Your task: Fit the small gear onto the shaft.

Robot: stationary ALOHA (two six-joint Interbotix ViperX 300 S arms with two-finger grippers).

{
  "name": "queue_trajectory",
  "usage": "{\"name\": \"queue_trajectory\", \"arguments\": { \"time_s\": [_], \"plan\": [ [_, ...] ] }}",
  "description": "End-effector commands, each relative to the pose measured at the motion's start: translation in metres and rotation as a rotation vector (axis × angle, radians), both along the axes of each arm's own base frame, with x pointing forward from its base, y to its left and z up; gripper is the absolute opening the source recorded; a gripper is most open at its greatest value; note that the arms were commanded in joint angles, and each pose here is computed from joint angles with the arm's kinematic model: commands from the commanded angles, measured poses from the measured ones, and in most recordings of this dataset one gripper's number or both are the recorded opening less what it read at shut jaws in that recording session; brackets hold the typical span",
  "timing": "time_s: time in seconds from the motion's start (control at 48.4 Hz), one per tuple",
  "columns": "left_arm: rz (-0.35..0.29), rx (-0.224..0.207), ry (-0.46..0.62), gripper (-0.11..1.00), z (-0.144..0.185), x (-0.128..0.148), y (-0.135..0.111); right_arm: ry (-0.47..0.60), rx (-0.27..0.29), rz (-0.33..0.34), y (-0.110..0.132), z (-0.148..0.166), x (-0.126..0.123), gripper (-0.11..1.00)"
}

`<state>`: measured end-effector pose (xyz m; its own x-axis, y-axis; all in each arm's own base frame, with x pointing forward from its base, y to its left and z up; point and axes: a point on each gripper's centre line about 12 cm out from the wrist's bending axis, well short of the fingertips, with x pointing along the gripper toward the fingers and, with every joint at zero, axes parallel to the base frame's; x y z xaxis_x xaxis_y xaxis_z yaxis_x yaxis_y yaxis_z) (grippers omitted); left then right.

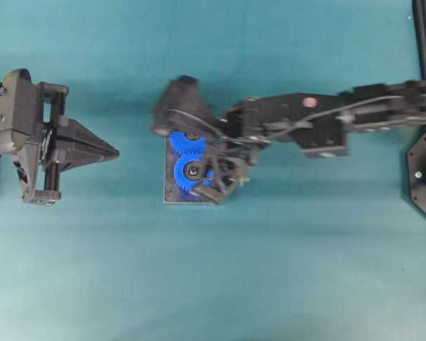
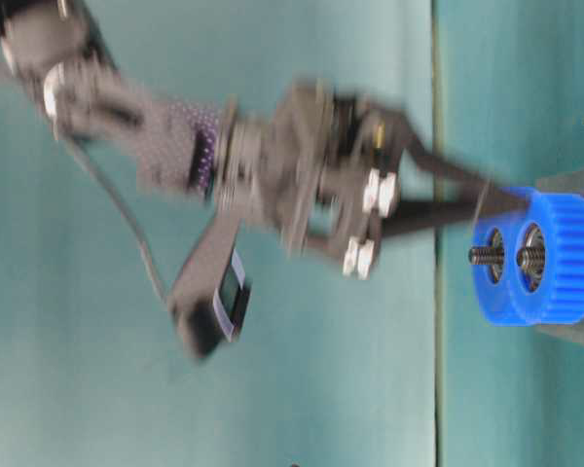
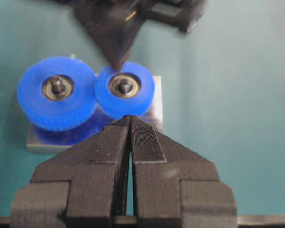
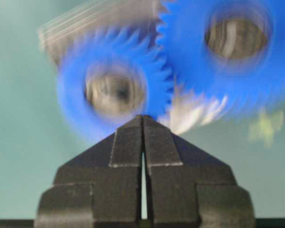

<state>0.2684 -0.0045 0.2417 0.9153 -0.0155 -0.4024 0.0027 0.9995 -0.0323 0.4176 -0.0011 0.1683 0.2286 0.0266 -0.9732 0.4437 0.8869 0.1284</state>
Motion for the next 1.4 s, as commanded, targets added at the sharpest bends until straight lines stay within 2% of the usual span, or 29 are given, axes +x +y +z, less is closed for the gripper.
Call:
{"name": "queue_trajectory", "arguments": {
  "time_s": [0.0,0.103,0.186,0.33,0.537,0.908,1.012,1.197,1.383],
  "plan": [
    [-0.001,0.001,-0.026,0.0,0.007,0.002,0.0,-0.037,0.02,-0.007,0.015,0.017,-0.008,0.0],
    [-0.001,0.002,-0.023,0.0,0.006,0.002,0.0,-0.061,0.03,0.006,0.031,0.026,-0.011,0.0],
    [-0.001,0.001,-0.025,0.0,0.007,0.002,0.0,-0.095,0.033,0.0,0.032,0.035,-0.011,0.0],
    [-0.001,0.001,-0.023,0.0,0.006,0.002,0.0,-0.203,0.004,-0.005,0.02,0.047,-0.011,0.0],
    [-0.001,0.002,-0.026,0.0,0.007,0.001,0.0,-0.328,-0.037,-0.001,0.007,0.049,-0.03,0.0],
    [-0.004,0.006,-0.061,0.0,0.007,0.002,0.0,-0.572,-0.043,0.013,0.005,0.049,-0.065,0.0],
    [-0.003,0.004,-0.06,0.0,0.007,0.003,0.0,-0.628,-0.066,0.052,0.005,0.047,-0.073,0.0],
    [-0.004,0.007,-0.06,0.0,0.007,0.003,0.0,-0.726,-0.141,0.176,0.007,0.047,-0.081,0.0],
    [-0.004,0.007,-0.058,0.0,0.006,0.002,0.0,-0.747,-0.174,0.224,0.007,0.046,-0.085,0.0]
  ]
}}
